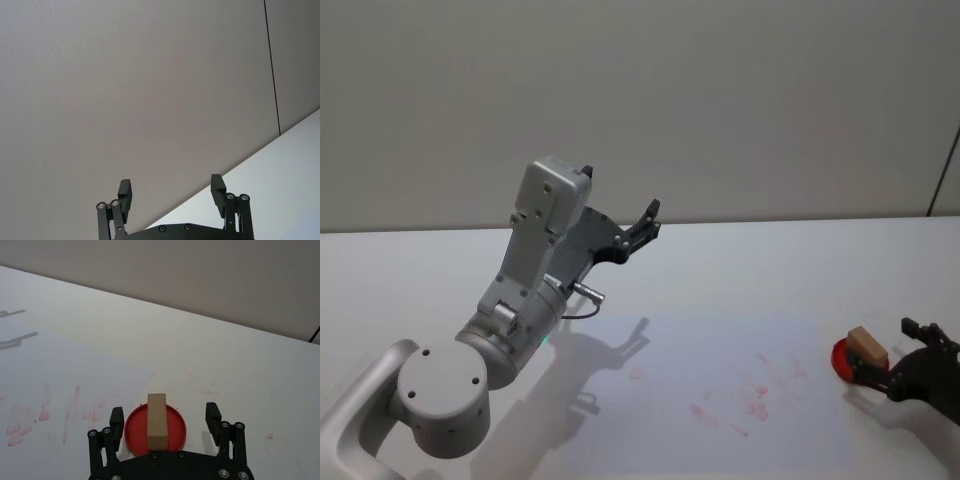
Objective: Use the one hand to pick up the stamp and affix it onto the A4 paper.
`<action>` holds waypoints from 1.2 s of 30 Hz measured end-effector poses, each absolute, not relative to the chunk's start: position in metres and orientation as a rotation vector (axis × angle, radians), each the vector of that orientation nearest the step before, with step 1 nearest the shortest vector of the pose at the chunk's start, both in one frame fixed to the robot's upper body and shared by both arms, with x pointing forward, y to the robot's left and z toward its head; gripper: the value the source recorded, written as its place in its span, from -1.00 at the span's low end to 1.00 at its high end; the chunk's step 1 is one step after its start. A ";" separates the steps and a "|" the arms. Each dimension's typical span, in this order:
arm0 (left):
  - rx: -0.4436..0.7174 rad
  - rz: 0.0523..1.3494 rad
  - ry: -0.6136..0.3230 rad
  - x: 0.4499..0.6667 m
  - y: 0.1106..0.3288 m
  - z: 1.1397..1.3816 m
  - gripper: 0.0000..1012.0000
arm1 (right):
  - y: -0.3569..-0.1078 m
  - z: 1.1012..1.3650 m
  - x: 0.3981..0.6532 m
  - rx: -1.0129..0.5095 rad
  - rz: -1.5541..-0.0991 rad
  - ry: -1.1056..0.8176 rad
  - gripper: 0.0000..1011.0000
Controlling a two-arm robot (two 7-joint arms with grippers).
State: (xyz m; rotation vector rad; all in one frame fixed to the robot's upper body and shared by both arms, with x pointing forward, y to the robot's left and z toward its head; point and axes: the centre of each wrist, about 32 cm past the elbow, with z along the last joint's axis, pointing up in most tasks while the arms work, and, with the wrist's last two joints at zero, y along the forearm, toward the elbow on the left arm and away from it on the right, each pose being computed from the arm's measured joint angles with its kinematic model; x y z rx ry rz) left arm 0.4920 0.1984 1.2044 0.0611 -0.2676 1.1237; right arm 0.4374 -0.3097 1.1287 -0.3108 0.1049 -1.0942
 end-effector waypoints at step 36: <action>0.061 1.124 -0.268 0.492 0.198 1.204 0.98 | -0.291 1.115 0.438 -0.327 -1.131 0.136 0.44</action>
